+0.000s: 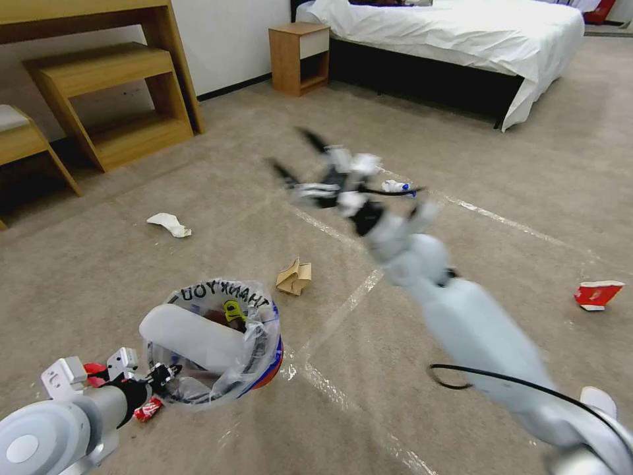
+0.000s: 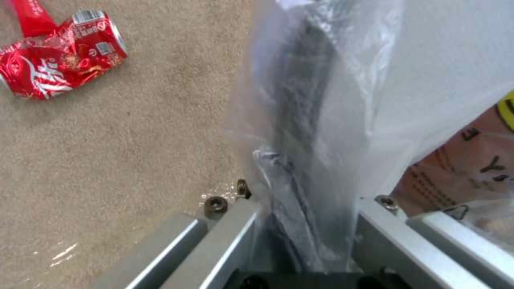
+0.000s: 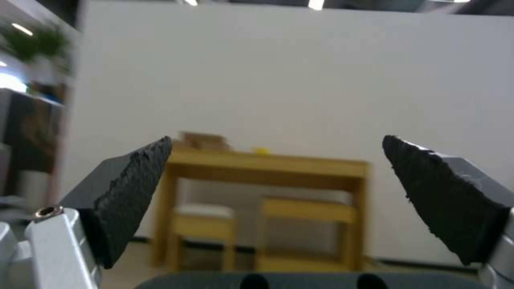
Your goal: Pick up the trash bin and place the garbage on the floor into it.
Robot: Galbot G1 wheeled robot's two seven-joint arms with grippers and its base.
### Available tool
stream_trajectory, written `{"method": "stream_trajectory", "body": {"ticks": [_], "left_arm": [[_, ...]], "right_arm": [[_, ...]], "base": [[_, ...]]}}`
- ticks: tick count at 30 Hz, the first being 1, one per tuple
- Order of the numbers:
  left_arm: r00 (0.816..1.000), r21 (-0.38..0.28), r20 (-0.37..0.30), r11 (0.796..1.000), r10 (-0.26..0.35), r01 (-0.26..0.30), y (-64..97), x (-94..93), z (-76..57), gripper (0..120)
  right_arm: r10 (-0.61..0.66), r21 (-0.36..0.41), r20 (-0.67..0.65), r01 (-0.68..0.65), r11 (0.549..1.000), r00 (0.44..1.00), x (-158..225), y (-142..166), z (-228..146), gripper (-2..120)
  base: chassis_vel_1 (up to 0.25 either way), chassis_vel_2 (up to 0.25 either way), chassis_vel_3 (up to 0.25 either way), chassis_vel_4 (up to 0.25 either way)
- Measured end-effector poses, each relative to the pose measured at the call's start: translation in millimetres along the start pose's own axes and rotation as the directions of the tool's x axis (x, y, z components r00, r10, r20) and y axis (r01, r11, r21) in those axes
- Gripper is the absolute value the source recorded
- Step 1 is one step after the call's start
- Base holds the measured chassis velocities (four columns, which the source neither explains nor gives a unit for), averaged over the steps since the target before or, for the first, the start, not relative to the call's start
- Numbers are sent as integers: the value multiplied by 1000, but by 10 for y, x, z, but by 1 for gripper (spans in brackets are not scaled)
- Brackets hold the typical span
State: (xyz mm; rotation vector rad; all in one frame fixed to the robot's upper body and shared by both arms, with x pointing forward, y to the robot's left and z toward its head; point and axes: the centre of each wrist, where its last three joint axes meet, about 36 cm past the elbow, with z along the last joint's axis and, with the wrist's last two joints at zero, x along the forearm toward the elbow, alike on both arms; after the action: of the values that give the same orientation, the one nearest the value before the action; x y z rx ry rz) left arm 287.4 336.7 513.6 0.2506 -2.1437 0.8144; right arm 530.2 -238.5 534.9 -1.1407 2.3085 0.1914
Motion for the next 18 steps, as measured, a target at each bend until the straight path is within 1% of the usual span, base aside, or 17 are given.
{"method": "stream_trajectory", "body": {"ticks": [2,3,6,7,8,9,10,11,12,15,17,18], "left_arm": [[1000,-6,9,1000,-3,3,1,12,32,0],[1000,-6,9,1000,-3,3,1,12,32,0],[999,-9,32,1000,-2,2,1,29,41,0],[999,-9,32,1000,-2,2,1,29,41,0],[999,-10,41,1000,-1,2,3,33,42,0],[998,-12,59,1000,-2,3,4,41,49,0],[997,-14,72,1000,-5,6,5,43,57,0],[997,-14,72,1000,-5,6,5,43,57,0],[996,-15,84,1000,-9,11,8,43,64,0],[993,2,111,999,-48,48,7,61,105,0],[992,6,113,998,-55,55,6,66,114,0],[990,12,119,997,-76,75,13,78,134,0]], "right_arm": [[87,71,-34,-84,994,996,365,-72,-102,100],[87,71,-34,-84,994,996,365,-72,-102,100],[197,140,-52,-188,972,979,783,-68,-190,100],[197,140,-52,-188,972,979,783,-68,-190,100],[218,157,-53,-207,966,975,863,-57,-205,100],[272,199,-43,-259,945,961,1021,-19,-218,100],[302,215,-36,-288,933,953,1098,18,-211,100],[302,215,-36,-288,933,953,1098,18,-211,100],[327,222,-33,-312,924,944,1159,57,-195,100],[429,249,-14,-412,876,903,1393,259,-54,100],[446,250,-10,-430,867,895,1428,308,-10,100],[485,250,-5,-469,847,874,1508,432,92,100]], "base": [[0,0,0,0],[0,0,0,0],[0,0,0,0],[0,0,0,0],[0,0,0,0],[0,0,0,0],[0,0,0,0],[0,0,0,0],[0,0,0,0],[0,0,0,0],[0,0,0,0],[0,0,0,0]]}}
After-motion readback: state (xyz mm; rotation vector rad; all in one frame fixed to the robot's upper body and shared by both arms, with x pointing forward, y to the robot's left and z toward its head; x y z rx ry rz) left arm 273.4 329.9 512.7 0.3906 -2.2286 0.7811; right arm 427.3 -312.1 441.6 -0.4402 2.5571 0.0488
